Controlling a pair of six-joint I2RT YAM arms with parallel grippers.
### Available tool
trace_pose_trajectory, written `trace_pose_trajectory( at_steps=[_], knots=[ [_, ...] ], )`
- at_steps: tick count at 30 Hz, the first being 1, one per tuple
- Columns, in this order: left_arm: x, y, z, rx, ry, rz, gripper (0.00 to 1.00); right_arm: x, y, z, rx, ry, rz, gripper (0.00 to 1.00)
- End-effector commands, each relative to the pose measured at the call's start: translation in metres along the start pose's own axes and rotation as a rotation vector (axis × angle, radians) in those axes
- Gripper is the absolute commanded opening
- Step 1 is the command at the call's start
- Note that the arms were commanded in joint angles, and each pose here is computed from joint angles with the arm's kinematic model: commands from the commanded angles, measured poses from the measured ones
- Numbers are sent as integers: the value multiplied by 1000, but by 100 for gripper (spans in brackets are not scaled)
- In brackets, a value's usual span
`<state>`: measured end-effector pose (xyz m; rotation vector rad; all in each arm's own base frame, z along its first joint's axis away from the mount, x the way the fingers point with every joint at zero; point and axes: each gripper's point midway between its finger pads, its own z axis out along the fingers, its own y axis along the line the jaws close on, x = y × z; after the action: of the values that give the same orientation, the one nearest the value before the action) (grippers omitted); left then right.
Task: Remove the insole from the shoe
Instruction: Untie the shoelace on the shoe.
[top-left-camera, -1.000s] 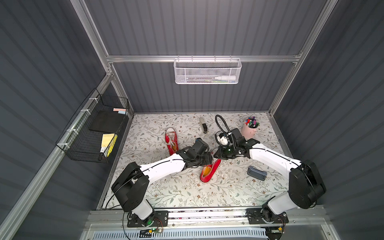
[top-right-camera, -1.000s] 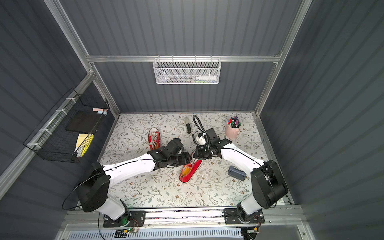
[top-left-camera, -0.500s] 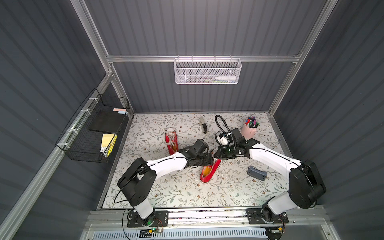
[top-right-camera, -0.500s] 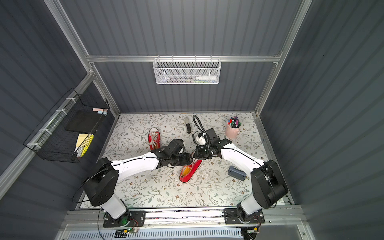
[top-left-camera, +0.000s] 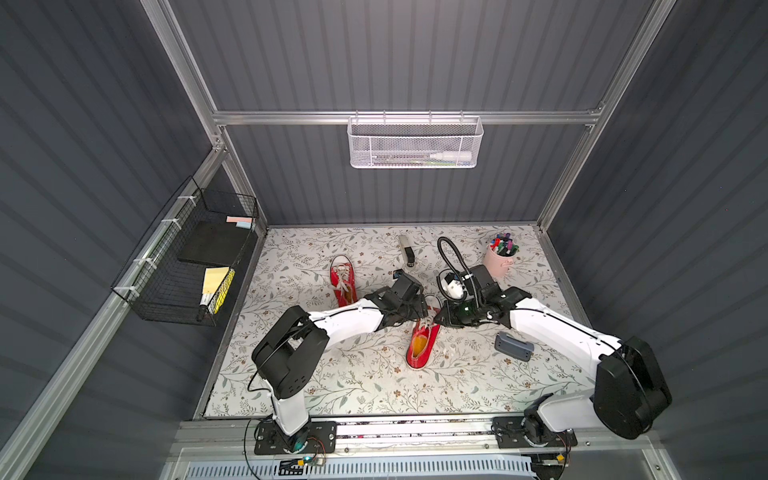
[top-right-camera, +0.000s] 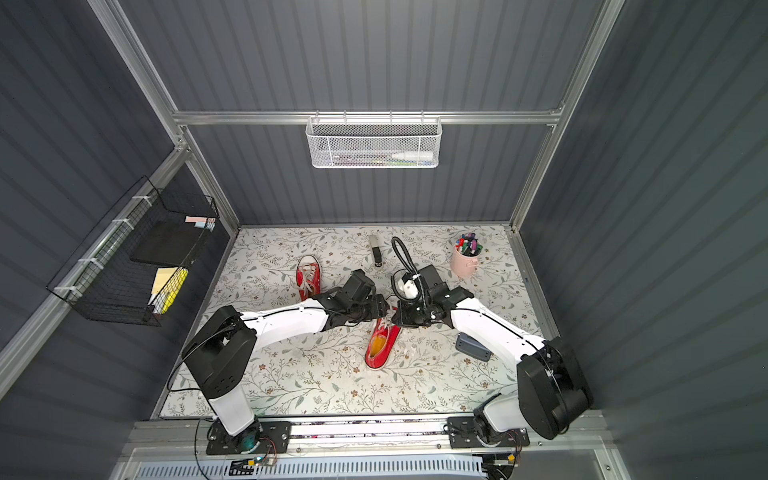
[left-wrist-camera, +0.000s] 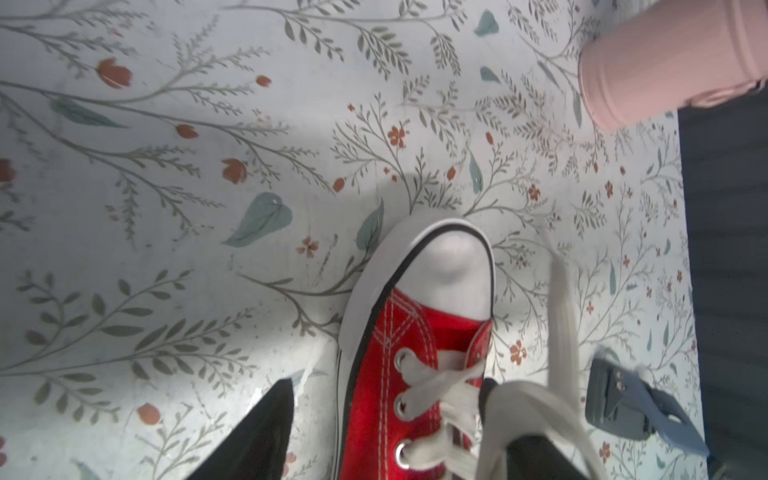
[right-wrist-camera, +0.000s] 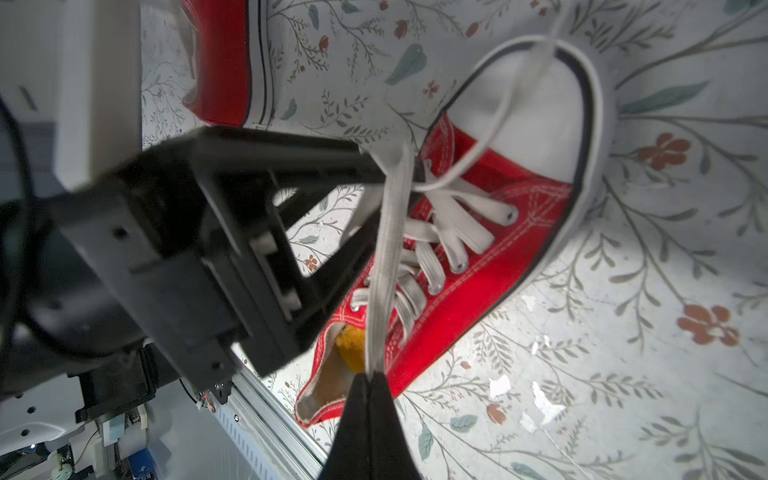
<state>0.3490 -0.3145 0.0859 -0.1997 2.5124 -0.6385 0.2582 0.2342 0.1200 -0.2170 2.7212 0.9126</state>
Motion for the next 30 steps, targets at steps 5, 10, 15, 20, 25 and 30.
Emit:
trace_pose_trajectory(
  at_steps=[5,10,15,20,25,30],
  knots=[
    [-40,45,-20,-267,-224,-187,73,12,-17,-6,73,0,35,0],
    [-46,85,-48,-413,-307,-260,79,8,-19,-5,96,-6,40,0],
    [-42,73,-51,-331,-218,-145,78,-5,-19,2,113,-1,45,5],
    [2,39,-53,-105,17,68,72,-12,-16,1,136,34,56,49],
    [72,20,-63,71,255,218,74,-7,-15,-7,142,36,62,51],
    [102,14,-62,88,365,299,84,3,-22,-11,158,43,71,51]
  ],
)
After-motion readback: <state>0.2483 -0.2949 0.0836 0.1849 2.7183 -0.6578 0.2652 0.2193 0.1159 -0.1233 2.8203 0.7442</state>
